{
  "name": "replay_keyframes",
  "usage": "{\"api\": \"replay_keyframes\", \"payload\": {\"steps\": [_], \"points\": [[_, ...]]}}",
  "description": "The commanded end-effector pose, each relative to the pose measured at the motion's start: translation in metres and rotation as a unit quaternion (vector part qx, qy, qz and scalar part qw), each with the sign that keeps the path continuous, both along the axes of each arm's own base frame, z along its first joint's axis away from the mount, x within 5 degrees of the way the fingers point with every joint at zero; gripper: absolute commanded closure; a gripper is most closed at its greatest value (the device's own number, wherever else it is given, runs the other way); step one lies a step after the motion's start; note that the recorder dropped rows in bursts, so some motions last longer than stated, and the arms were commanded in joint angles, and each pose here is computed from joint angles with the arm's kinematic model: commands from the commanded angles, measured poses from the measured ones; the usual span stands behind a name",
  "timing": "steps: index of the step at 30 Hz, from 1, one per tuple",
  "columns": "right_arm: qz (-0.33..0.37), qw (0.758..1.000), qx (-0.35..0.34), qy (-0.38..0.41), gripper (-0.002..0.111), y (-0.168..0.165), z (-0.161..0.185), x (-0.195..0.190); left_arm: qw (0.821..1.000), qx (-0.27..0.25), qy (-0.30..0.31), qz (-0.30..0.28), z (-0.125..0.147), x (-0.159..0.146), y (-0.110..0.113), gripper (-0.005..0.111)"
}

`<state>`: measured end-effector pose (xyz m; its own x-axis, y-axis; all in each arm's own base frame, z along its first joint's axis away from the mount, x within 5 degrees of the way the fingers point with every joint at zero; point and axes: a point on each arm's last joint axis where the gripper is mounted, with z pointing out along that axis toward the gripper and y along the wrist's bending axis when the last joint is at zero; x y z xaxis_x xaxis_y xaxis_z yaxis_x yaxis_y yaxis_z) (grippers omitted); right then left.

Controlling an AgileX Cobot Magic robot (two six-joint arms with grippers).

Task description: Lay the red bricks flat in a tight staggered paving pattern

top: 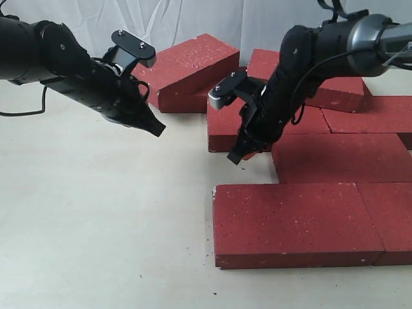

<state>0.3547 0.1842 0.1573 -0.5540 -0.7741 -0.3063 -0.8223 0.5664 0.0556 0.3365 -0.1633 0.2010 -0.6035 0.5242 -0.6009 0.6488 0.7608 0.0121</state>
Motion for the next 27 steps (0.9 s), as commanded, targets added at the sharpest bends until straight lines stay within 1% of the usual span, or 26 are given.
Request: {"api": "replay_keyframes", "payload": {"steps": [1,6,10,12,18,21,25,27], "points": [[-0.002,0.999,-0.001,-0.048,0.109,0.002,-0.017,0.014,1.0,-0.002,-0.002,0.002,0.003,-0.001,0.001,0.107],[-0.021,0.995,0.003,-0.102,0.109,0.002,-0.023,0.026,1.0,-0.002,-0.004,0.003,0.003,-0.001,0.001,0.107],[-0.028,0.992,0.01,-0.122,0.109,0.003,-0.021,0.03,1.0,-0.003,-0.006,0.004,0.003,-0.001,0.001,0.107],[-0.029,0.992,0.01,-0.123,0.109,0.003,-0.021,0.03,1.0,-0.003,-0.006,0.004,0.003,-0.001,0.001,0.107],[-0.017,0.996,-0.003,-0.09,0.109,0.001,-0.021,0.024,1.0,-0.002,-0.003,0.003,0.003,-0.001,0.001,0.107],[-0.014,0.997,0.001,-0.08,0.109,0.0,-0.003,0.017,1.0,-0.002,-0.003,0.003,0.003,-0.001,0.001,0.107],[-0.016,0.998,0.027,-0.062,0.109,-0.002,0.037,0.001,1.0,-0.002,-0.003,0.003,0.003,-0.001,0.001,0.107],[-0.017,0.997,0.038,-0.058,0.109,-0.003,0.051,-0.005,1.0,-0.002,-0.003,0.003,0.003,-0.001,0.001,0.107]]}}
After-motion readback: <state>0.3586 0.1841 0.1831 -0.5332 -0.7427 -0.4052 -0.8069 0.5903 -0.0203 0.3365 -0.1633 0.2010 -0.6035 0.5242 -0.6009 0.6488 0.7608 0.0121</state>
